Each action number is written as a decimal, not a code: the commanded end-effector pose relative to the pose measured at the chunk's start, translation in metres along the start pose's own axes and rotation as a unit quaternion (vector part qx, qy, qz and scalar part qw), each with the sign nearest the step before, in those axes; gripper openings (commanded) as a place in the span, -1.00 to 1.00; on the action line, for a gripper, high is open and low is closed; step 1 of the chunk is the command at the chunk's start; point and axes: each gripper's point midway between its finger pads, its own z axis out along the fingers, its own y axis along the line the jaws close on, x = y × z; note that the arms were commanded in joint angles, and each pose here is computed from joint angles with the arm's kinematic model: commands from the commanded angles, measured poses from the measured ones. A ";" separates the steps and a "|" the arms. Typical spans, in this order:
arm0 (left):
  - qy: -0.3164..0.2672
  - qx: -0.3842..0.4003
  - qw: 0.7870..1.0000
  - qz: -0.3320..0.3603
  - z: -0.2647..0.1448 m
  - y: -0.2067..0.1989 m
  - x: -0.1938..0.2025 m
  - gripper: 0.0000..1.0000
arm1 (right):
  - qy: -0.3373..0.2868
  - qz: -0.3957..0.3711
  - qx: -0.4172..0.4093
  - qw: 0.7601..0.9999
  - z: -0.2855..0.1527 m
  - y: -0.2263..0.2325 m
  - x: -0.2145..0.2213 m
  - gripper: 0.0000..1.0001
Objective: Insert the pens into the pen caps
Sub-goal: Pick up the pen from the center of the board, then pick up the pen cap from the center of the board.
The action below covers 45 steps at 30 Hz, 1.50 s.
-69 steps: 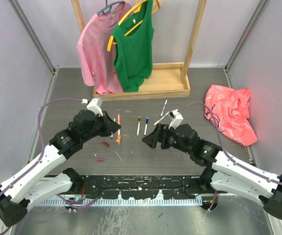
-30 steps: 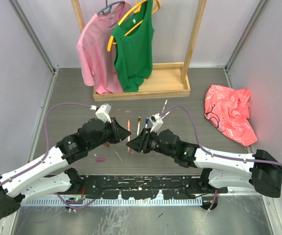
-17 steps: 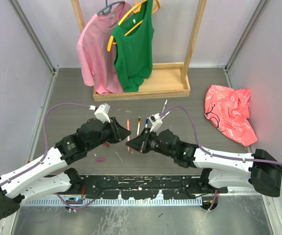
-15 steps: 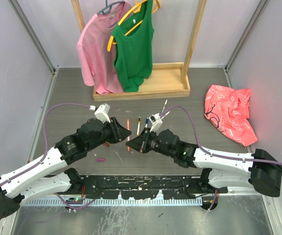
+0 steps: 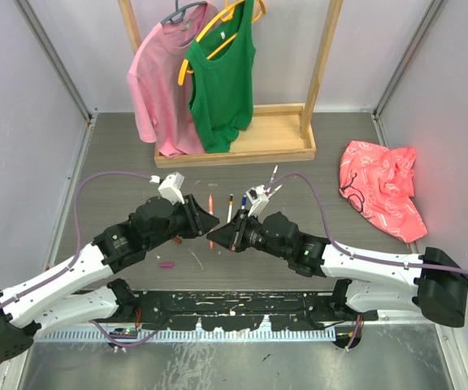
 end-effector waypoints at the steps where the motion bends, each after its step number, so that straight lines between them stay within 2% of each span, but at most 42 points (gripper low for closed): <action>1: -0.023 0.035 0.999 -0.002 0.000 -0.019 -0.012 -0.42 | -0.022 0.004 -0.057 0.998 -0.002 0.040 -0.021 -0.99; 5: -0.025 0.034 0.999 -0.002 0.001 -0.019 -0.013 -0.58 | -0.019 0.004 -0.057 0.998 -0.002 0.039 -0.019 -0.99; 10: -0.032 0.028 0.999 0.003 -0.001 -0.017 -0.016 -0.90 | -0.014 0.006 -0.052 0.999 -0.001 0.035 -0.015 -0.93; 15: -0.041 -0.019 0.999 0.029 -0.006 0.000 -0.022 -0.94 | -0.011 -0.009 -0.029 0.999 -0.003 0.026 -0.015 -0.23; 18: -0.044 -0.069 0.994 0.067 -0.017 0.018 -0.028 -1.00 | -0.016 -0.033 0.004 0.999 -0.010 0.014 -0.018 -0.02; 20: -0.054 -0.108 0.989 0.087 -0.026 0.032 -0.035 -1.00 | -0.015 -0.053 0.043 0.998 -0.015 -0.002 -0.018 0.04; 24: -0.064 -0.141 0.980 0.125 -0.048 0.045 -0.046 -1.00 | -0.004 -0.090 0.112 0.990 -0.022 -0.029 -0.017 0.09; 28: -0.065 -0.126 0.975 0.168 -0.072 0.045 -0.051 -1.00 | 0.020 -0.154 0.163 0.974 -0.020 -0.051 -0.016 0.13; 33: -0.077 -0.110 0.970 0.202 -0.108 0.047 -0.056 -1.00 | 0.108 -0.269 0.226 0.930 -0.013 -0.080 -0.014 0.20; 35: -0.073 -0.108 0.967 0.218 -0.120 0.053 -0.054 -1.00 | 0.158 -0.289 0.222 0.918 -0.005 -0.088 -0.011 0.19; 37: -0.069 -0.095 0.965 0.235 -0.129 0.054 -0.050 -1.00 | 0.197 -0.288 0.203 0.915 0.006 -0.091 -0.009 0.14; 40: -0.070 -0.091 0.963 0.244 -0.142 0.059 -0.048 -1.00 | 0.228 -0.300 0.195 0.905 0.023 -0.097 -0.012 0.06; 45: -0.089 -0.062 0.965 0.240 -0.157 0.056 -0.048 -1.00 | 0.258 -0.341 0.203 0.881 0.050 -0.108 -0.017 0.05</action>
